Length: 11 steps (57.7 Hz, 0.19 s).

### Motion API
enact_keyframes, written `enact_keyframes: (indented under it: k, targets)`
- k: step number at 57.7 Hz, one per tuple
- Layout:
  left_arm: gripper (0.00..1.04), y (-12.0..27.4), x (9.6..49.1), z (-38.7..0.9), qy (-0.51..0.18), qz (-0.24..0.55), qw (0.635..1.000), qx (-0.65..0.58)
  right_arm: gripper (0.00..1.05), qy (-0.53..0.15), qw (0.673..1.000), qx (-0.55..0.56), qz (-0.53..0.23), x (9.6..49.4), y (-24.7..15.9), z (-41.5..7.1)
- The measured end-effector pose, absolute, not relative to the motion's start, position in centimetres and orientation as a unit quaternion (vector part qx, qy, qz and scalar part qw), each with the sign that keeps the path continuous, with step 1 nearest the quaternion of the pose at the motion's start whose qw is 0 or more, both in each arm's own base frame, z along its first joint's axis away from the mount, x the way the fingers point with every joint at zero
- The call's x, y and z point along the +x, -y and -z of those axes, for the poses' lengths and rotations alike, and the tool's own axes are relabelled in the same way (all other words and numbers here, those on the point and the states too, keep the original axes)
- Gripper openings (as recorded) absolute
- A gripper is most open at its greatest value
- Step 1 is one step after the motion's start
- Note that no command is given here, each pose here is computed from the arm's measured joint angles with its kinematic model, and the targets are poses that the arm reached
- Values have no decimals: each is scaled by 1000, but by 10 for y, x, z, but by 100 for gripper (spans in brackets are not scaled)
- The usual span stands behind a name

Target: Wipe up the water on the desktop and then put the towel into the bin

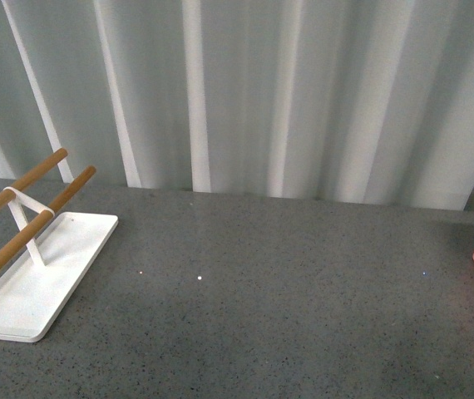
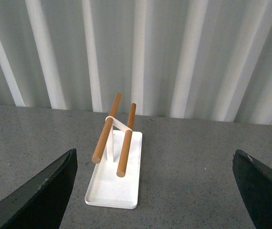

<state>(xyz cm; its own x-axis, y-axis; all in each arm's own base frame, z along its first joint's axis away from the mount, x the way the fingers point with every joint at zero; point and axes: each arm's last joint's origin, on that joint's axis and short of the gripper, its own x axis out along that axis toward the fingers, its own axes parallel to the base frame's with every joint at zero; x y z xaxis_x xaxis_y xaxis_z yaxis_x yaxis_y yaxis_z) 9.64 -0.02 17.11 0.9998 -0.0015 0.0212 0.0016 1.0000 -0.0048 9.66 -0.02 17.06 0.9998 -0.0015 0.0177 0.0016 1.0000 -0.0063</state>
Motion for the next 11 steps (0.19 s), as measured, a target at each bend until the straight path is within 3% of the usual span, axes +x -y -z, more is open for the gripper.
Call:
enact_keyframes:
  k: [11]
  targets:
    - [98,0,96,-171,11,1,1000,-2,98,9,1000,-3,1,97,0,-171]
